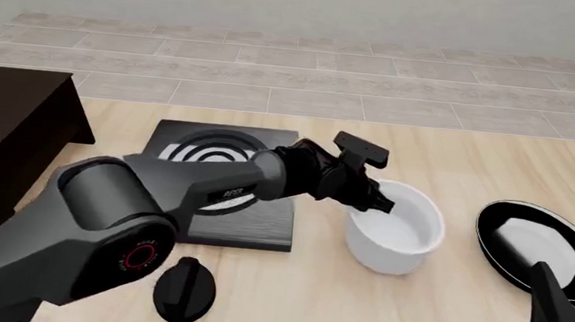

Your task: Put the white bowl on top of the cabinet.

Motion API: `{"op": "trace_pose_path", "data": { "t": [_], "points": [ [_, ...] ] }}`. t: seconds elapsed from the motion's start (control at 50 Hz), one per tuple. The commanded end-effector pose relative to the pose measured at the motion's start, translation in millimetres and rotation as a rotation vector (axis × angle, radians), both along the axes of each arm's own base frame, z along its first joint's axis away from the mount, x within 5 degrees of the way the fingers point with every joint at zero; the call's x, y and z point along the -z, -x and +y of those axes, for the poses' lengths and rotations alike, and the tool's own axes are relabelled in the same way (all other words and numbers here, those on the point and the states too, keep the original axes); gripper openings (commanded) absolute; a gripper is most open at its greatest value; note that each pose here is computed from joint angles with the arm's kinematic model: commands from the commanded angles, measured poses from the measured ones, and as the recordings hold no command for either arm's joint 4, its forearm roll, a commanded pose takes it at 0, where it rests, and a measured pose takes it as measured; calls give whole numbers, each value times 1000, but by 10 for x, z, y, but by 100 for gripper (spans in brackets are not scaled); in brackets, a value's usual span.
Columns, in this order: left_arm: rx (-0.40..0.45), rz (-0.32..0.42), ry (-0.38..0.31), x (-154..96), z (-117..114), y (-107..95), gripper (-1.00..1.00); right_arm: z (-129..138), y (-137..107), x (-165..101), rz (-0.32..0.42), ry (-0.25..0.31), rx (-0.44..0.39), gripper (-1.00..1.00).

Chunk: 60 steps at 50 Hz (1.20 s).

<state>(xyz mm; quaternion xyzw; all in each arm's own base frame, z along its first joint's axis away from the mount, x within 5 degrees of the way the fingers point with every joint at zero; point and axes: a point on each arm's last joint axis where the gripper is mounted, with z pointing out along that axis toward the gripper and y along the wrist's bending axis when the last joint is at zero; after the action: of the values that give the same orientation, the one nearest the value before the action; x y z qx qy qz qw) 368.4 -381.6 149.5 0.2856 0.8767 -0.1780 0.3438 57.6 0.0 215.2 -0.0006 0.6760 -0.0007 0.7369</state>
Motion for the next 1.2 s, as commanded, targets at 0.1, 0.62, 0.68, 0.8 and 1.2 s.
{"op": "trace_pose_path", "data": {
  "t": [0.1, 0.62, 0.68, 0.8, 1.2],
  "points": [
    [-22, -36, 34, -419, 214, -34, -100, 0, 0, 0, 0, 0, 0, 100],
    [-79, -92, 74, -914, 600, -85, -100, 0, 0, 0, 0, 0, 0, 100],
    [-90, -100, 80, -979, 671, -89, -100, 0, 0, 0, 0, 0, 0, 100],
    [-113, -112, 86, -1072, 795, -125, -100, 0, 0, 0, 0, 0, 0, 100],
    [-253, -153, 147, -1452, 1364, -277, -100, 0, 0, 0, 0, 0, 0, 100]
  ]
}}
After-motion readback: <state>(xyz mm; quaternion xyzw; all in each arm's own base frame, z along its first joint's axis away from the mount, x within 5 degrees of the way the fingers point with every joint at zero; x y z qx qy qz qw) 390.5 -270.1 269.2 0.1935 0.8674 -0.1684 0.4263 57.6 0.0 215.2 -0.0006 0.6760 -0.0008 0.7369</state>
